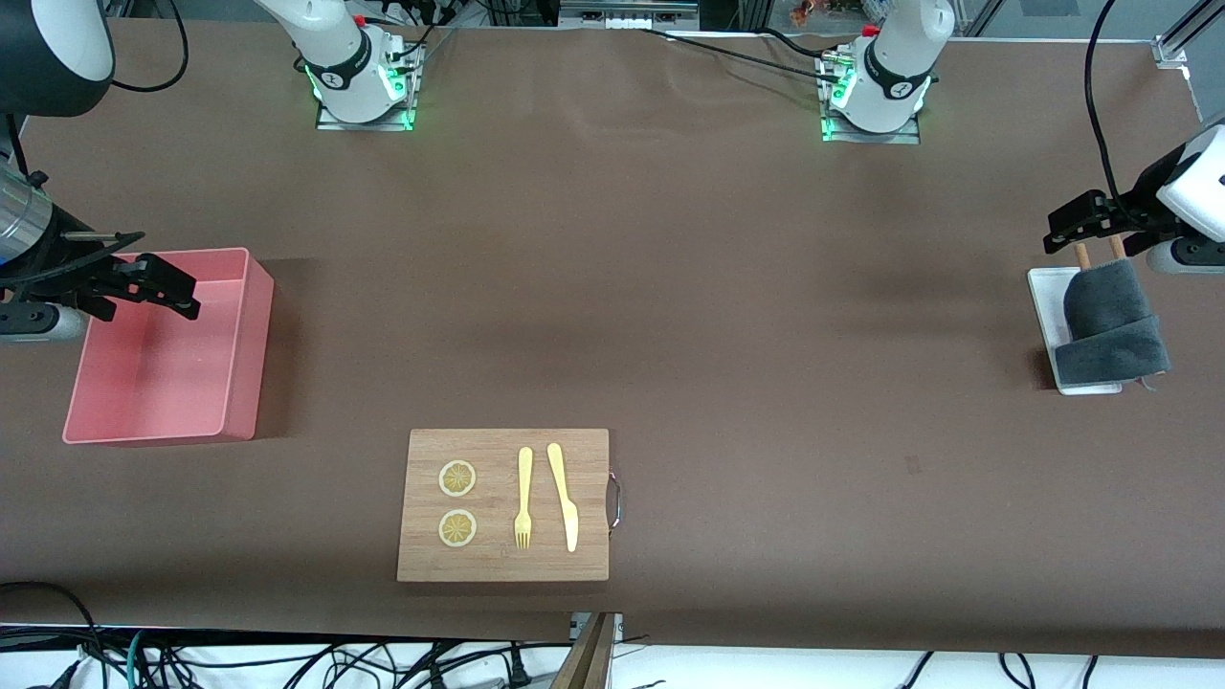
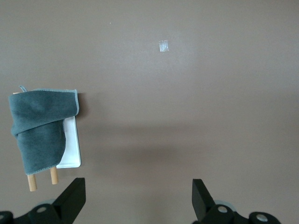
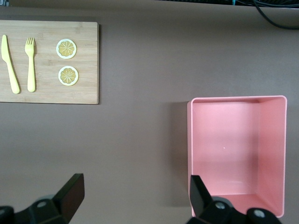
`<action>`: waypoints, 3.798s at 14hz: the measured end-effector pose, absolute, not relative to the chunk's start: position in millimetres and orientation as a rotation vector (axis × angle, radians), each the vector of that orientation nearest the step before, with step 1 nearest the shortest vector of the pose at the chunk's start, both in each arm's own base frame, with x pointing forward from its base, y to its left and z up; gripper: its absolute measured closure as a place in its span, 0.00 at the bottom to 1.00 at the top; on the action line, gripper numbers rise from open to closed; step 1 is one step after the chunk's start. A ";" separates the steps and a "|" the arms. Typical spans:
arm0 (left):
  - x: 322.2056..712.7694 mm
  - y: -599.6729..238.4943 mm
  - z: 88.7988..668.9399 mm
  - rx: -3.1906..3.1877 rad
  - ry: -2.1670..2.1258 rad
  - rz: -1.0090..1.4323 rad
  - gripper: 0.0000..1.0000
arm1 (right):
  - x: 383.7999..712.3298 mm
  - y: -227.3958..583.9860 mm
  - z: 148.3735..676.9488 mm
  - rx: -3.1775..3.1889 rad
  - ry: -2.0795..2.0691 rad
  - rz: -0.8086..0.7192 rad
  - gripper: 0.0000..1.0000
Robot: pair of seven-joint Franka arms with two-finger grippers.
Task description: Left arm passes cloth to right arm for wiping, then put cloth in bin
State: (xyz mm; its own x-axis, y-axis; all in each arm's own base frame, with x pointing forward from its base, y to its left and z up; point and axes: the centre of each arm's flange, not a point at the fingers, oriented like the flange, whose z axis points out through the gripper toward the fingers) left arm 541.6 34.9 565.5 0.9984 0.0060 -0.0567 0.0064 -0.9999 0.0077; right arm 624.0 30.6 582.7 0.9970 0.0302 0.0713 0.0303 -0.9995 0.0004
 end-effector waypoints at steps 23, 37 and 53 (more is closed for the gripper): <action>550.0 113.3 546.9 3.119 0.230 -0.137 0.00 | 624.1 30.2 582.6 -3.136 -0.045 -0.112 0.00; 661.6 195.8 366.3 3.150 0.068 -0.300 0.00 | 630.1 31.7 564.7 -3.138 -0.050 -0.064 0.00; 669.3 161.6 179.8 2.944 -1.335 -0.967 0.00 | 634.6 35.6 535.3 -3.144 -0.055 0.054 0.00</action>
